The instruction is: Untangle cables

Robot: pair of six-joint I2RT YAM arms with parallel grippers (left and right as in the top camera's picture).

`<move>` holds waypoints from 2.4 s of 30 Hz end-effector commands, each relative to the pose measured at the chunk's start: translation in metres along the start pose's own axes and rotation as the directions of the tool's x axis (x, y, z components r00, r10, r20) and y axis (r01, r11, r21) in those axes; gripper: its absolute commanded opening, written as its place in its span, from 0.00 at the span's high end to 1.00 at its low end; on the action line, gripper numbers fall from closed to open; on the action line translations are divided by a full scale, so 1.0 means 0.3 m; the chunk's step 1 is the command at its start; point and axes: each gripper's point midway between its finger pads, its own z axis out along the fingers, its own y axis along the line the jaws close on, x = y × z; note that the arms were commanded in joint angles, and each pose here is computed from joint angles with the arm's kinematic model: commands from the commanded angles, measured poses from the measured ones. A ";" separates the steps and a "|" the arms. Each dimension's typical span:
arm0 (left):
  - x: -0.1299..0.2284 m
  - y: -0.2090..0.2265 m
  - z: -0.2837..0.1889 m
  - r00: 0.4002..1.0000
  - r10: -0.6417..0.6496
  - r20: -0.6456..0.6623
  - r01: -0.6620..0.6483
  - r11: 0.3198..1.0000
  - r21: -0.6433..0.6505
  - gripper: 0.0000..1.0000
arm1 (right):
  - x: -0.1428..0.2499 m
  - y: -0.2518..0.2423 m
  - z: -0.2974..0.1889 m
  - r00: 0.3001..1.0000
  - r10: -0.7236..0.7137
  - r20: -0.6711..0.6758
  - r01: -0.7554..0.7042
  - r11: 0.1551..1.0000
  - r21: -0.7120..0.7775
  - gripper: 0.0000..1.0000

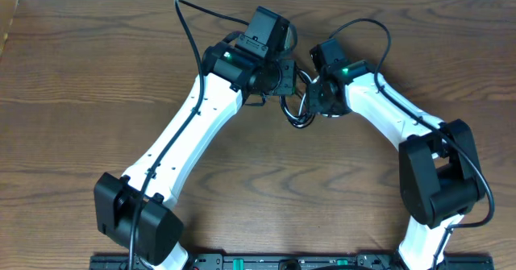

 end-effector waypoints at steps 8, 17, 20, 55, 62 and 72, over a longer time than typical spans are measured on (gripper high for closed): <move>-0.059 0.332 -0.083 0.993 -0.089 0.074 0.107 0.949 -0.297 0.92 | 0.030 -0.247 0.022 0.987 0.146 -0.067 -0.133 0.976 0.170 0.46; -0.004 0.513 -0.096 0.992 -0.125 0.028 0.124 0.880 -0.458 0.93 | 0.065 -0.358 0.007 0.970 0.209 -0.123 -0.180 0.960 0.214 0.52; 0.017 0.568 -0.103 0.991 -0.136 0.012 0.123 0.847 -0.517 0.93 | 0.072 -0.382 0.004 0.964 0.228 -0.134 -0.195 0.955 0.223 0.54; 0.098 0.753 -0.124 0.949 -0.302 -0.092 0.231 0.864 -0.448 0.93 | 0.053 -0.366 -0.045 0.973 0.095 -0.211 -0.138 0.970 -0.201 0.98; 0.092 0.543 -0.053 0.957 -0.239 -0.163 0.202 0.956 -0.214 0.92 | -0.045 -0.202 -0.260 1.000 0.008 -0.016 -0.014 0.896 -0.444 0.99; 0.042 0.316 0.015 0.988 -0.082 -0.129 0.075 0.995 -0.059 0.52 | -0.070 -0.159 -0.498 0.988 0.003 0.152 0.072 0.872 -0.485 0.99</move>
